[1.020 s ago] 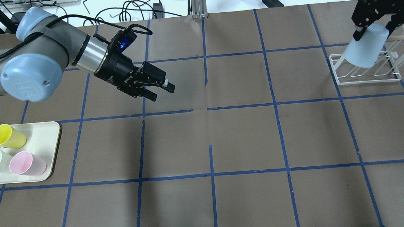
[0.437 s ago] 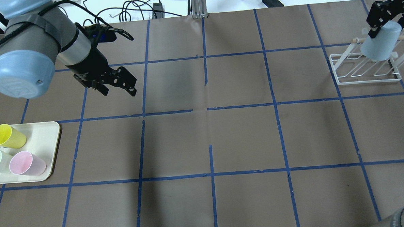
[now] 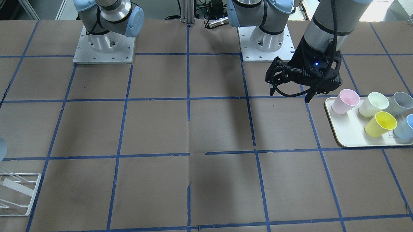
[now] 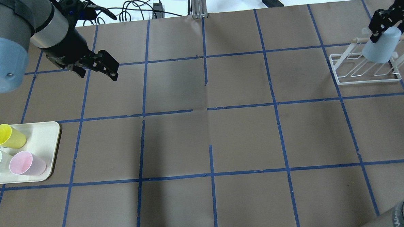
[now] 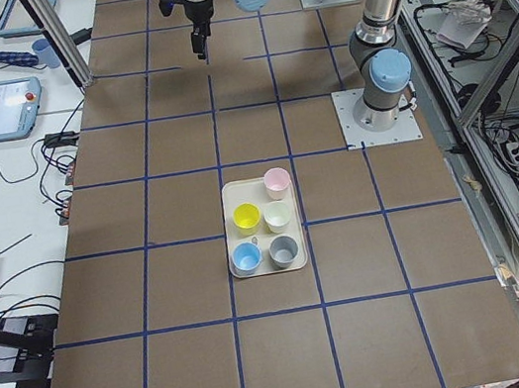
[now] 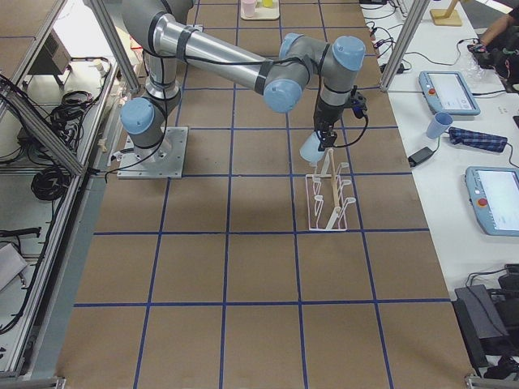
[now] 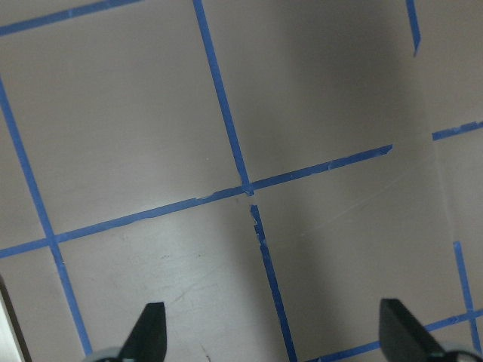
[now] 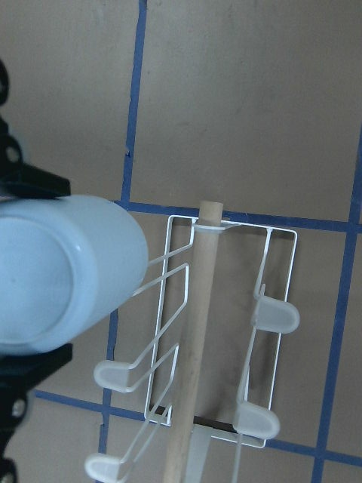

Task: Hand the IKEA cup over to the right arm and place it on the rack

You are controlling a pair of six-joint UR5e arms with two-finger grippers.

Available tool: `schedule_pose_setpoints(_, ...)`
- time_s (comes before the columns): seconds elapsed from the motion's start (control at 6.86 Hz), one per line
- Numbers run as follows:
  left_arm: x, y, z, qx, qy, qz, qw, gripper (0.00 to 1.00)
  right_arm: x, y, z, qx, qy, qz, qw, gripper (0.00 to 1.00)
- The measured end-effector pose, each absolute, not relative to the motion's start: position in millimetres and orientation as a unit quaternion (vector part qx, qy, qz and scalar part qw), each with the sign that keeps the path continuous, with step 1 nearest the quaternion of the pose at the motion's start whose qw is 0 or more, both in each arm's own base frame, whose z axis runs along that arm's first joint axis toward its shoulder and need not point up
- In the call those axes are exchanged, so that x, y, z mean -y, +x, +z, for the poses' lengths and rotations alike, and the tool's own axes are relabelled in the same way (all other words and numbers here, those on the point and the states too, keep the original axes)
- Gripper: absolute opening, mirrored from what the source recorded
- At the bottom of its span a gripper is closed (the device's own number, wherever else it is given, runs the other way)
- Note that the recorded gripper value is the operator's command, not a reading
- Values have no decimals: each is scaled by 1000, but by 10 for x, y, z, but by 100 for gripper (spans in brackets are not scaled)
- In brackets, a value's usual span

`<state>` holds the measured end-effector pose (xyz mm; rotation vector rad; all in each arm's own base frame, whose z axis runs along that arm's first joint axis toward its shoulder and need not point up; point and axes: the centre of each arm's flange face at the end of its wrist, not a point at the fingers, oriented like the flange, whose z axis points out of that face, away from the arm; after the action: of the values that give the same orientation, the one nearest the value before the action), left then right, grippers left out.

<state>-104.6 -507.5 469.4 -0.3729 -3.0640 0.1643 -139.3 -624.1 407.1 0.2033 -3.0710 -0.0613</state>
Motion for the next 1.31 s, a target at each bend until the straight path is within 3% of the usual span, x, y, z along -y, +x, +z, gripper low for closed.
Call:
schedule_pose_setpoints(0.87, 4899, -1027, 5016, 992, -98, 72, 14, 100, 6343, -1522, 3692, 997, 71, -22, 29, 45)
schedule_pose_setpoints(1.17, 4908, -1022, 5008, 993, -97, 69, 12, 100, 6386, -1542, 3561, 997, 72, -29, 25, 100)
schedule_pose_setpoints(1.31, 4915, -1018, 5005, 993, -97, 68, 12, 100, 6405, -1553, 3511, 996, 74, -31, 25, 100)
